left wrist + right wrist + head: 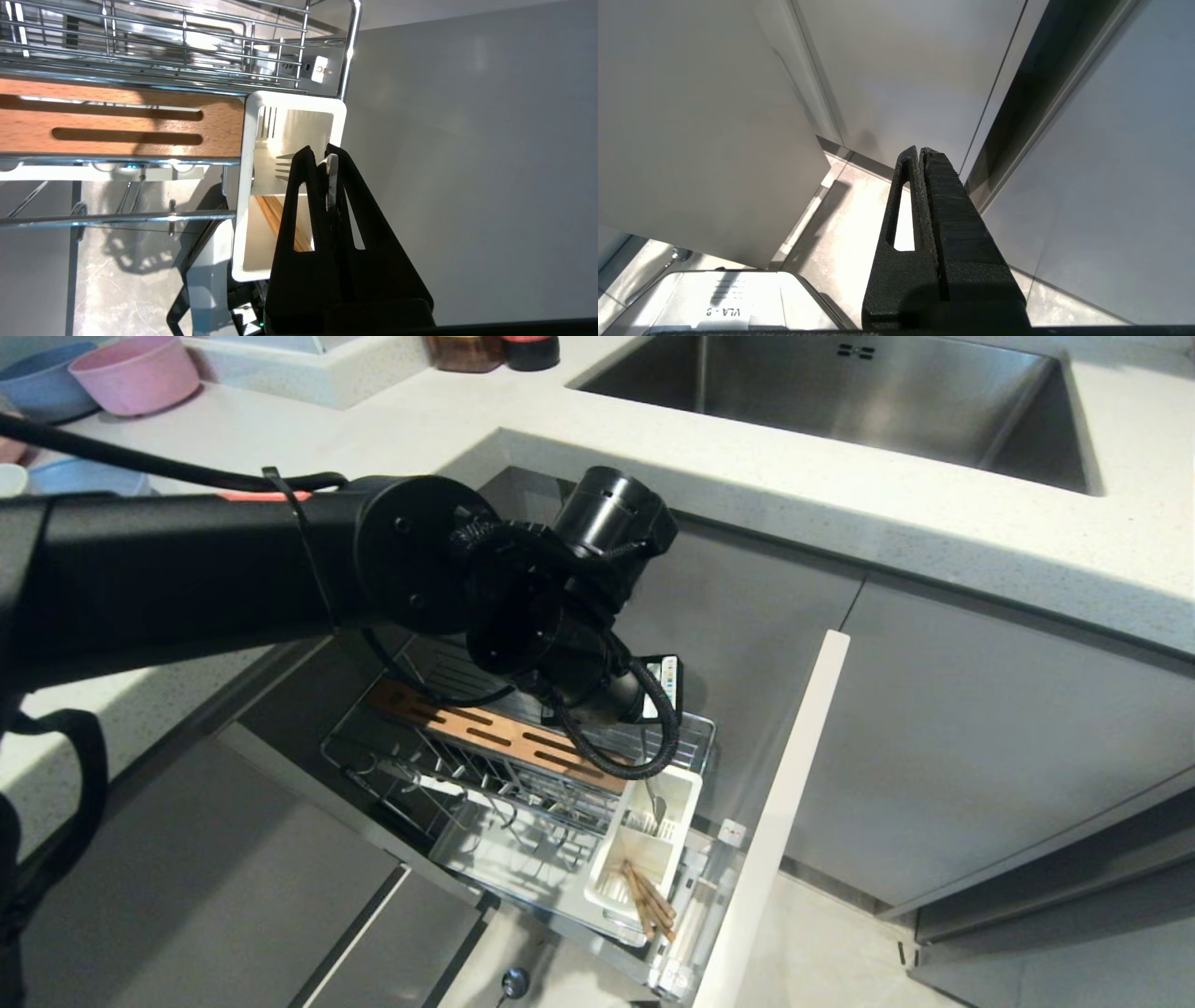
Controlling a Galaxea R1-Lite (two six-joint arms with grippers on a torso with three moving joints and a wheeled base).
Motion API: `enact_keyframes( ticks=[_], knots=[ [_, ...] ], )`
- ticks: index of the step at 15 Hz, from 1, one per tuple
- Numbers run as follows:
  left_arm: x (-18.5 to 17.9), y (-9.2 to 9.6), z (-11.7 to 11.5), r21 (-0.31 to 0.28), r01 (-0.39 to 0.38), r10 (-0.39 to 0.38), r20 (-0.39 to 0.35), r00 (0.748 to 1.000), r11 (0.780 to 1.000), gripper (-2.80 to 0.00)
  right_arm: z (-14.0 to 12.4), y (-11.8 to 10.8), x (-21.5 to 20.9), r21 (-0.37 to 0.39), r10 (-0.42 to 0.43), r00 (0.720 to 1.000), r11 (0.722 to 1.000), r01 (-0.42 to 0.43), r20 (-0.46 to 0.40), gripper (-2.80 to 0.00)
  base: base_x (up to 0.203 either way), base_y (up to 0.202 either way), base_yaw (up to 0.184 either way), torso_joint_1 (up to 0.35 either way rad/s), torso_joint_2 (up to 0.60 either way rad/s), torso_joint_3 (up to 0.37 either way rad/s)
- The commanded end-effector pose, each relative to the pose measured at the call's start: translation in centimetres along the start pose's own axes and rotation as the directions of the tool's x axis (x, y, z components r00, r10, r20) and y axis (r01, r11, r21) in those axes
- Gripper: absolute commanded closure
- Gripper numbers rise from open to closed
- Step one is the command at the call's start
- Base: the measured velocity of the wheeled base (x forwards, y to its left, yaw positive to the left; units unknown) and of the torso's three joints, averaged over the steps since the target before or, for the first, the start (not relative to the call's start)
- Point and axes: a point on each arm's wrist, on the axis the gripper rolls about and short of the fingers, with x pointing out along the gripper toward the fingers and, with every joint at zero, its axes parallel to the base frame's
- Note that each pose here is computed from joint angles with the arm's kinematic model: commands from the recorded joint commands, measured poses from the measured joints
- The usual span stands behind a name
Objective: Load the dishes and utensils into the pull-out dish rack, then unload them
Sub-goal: Take the fork out of the cupboard
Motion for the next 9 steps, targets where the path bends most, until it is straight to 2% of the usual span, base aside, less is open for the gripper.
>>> enact_keyframes(
  ticks=[1,5,9],
  knots=[
    [-1.1,0.1,0.2,-0.006,0.007,-0.007,0.022,1.0,1.0,0.0,0.0,0.0,0.0,0.0,0.0,1.0,1.0,0.0,-0.002,0.0,0.0,0.0,0.0,0.0,0.0,0.0],
    [-2.4,0.3,0.4,-0.018,-0.013,0.014,0.053,0.998,1.0,0.0,0.0,0.0,0.0,0.0,0.0,1.0,1.0,0.0,-0.002,0.0,0.0,0.0,0.0,0.0,0.0,0.0],
    [-4.2,0.1,0.5,-0.032,0.009,-0.007,0.082,0.997,0.999,0.0,0.0,0.0,0.0,0.0,0.0,1.0,1.0,0.0,-0.002,0.0,0.0,0.0,0.0,0.0,0.0,0.0]
  ],
)
